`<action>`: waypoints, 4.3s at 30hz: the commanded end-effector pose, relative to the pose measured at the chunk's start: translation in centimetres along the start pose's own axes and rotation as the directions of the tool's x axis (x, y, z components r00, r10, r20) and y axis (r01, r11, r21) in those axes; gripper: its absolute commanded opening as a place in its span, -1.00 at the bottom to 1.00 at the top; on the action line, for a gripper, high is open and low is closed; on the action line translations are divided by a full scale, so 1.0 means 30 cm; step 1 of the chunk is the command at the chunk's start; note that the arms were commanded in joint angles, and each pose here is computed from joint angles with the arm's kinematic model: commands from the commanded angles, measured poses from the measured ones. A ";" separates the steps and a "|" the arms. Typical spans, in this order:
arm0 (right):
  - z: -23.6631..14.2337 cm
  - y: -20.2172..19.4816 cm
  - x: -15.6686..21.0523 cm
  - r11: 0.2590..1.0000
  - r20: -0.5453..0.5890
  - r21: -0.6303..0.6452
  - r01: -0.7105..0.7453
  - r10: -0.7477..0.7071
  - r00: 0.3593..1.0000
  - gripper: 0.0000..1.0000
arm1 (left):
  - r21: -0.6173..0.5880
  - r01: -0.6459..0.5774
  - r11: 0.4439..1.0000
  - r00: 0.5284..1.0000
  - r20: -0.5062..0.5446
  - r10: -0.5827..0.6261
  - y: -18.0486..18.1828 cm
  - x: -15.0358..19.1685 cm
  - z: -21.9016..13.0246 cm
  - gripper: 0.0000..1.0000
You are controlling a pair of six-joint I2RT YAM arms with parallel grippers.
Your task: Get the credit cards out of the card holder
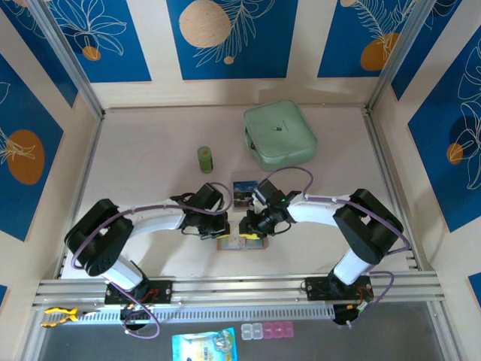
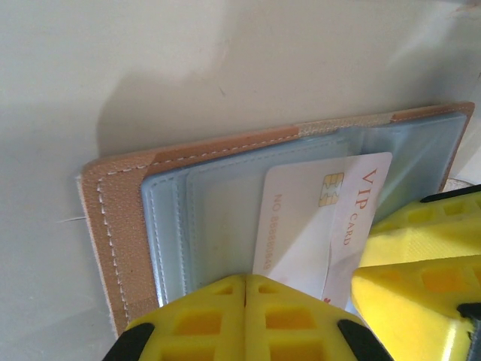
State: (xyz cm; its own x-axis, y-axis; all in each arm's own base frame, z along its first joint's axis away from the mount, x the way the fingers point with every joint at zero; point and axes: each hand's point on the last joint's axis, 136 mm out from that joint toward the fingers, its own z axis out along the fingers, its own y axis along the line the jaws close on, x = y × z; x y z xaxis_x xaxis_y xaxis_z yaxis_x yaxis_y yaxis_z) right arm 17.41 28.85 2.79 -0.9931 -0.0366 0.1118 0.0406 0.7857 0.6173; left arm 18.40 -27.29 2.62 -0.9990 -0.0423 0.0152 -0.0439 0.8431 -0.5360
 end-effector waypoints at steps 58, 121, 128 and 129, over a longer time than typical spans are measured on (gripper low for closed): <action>-0.464 0.154 -0.255 0.382 -0.091 0.256 0.888 -0.905 0.415 -0.99 | -0.040 -0.005 0.999 0.999 0.031 0.006 0.034 0.009 -0.086 -0.89; -0.376 0.144 -0.679 0.017 -0.354 0.148 0.989 -0.933 0.069 -0.52 | -0.027 0.096 0.995 0.995 0.031 -0.095 0.166 -0.026 -0.112 -0.89; -0.372 0.168 -0.682 0.041 -0.322 0.190 0.981 -0.941 0.102 -0.52 | -0.022 0.095 0.995 0.995 0.032 -0.095 0.163 -0.030 -0.109 -0.89; -0.373 0.176 -0.668 0.046 -0.309 0.184 0.982 -0.945 0.103 -0.51 | -0.021 0.096 0.995 0.995 0.031 -0.096 0.163 -0.030 -0.109 -0.89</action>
State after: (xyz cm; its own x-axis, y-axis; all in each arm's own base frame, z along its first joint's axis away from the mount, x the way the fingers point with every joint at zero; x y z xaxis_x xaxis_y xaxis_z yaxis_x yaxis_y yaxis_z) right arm 39.40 26.35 10.02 -0.0915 -0.9551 -0.2819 -0.9958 0.0897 0.0193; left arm 19.27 -21.64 3.12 -0.9895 -0.1424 0.0235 -0.1344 0.8489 -0.5111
